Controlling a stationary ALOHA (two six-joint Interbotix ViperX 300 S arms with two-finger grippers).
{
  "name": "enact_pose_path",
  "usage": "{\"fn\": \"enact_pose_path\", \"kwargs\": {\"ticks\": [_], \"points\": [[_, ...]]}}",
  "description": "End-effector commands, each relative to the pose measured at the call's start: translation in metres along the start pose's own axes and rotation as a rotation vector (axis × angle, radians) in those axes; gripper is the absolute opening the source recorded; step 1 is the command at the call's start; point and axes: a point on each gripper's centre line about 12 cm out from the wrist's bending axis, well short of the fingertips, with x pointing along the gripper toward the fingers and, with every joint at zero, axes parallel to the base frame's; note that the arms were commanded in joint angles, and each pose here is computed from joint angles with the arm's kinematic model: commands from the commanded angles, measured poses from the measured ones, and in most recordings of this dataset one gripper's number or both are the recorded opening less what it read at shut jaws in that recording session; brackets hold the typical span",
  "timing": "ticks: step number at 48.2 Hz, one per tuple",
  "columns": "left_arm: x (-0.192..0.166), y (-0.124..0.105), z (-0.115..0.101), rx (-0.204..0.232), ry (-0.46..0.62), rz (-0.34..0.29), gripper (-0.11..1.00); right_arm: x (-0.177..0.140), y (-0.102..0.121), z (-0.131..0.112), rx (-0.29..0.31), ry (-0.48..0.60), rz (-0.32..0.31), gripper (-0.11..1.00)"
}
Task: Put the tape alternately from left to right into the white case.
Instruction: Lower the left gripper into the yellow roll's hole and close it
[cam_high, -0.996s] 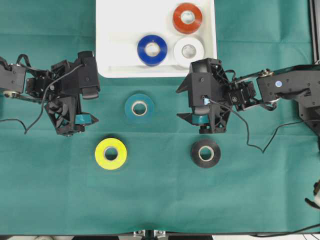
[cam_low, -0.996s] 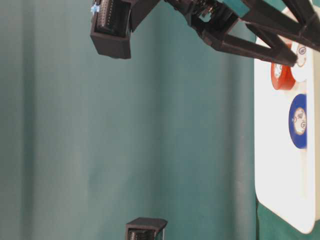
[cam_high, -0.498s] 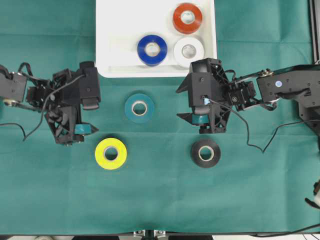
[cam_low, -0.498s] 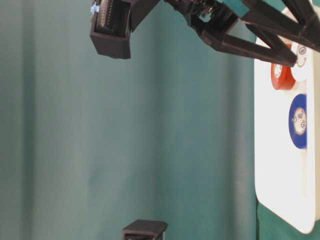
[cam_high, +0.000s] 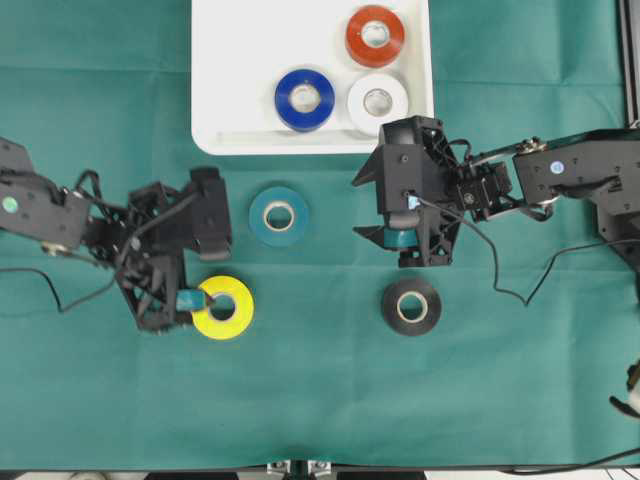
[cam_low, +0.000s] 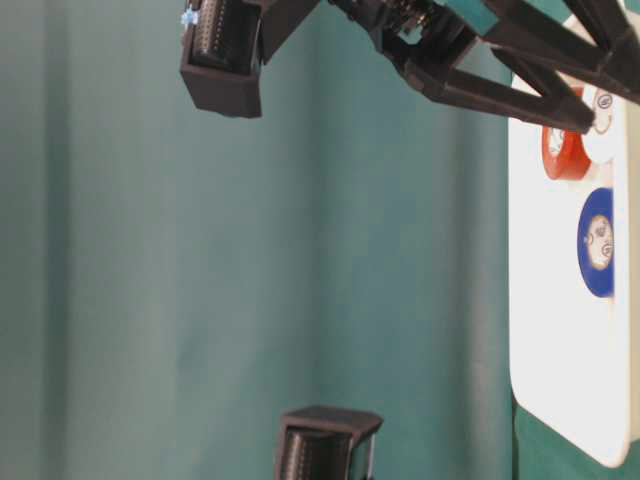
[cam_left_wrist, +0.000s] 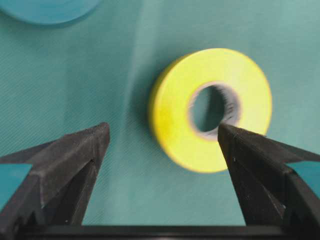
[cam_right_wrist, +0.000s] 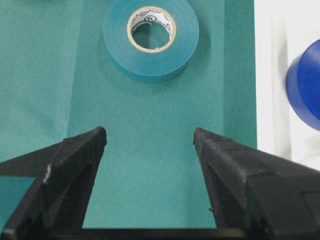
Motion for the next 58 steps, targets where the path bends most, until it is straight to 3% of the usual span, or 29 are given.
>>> {"fn": "enact_pose_path", "kwargs": {"ticks": [1,42,46,54,58], "points": [[-0.001,-0.011,0.011,0.010,-0.029,-0.024,0.68,-0.002,0.002,0.005,0.002,-0.020,0.008,0.78],[0.033,-0.008,0.003,-0.008,0.045,0.013,0.65,0.001,0.001,0.003,0.001,-0.008,0.005,0.78],[0.032,-0.009,0.004,-0.004,0.044,0.013,0.55,0.001,0.001,0.003,0.001,-0.009,0.006,0.77],[0.029,-0.009,0.004,0.002,0.048,0.013,0.13,0.001,0.002,0.003,0.001,-0.011,0.006,0.78],[0.028,-0.009,0.003,0.003,0.059,0.019,0.00,0.001,0.001,0.003,0.002,-0.008,0.005,0.78]]}}
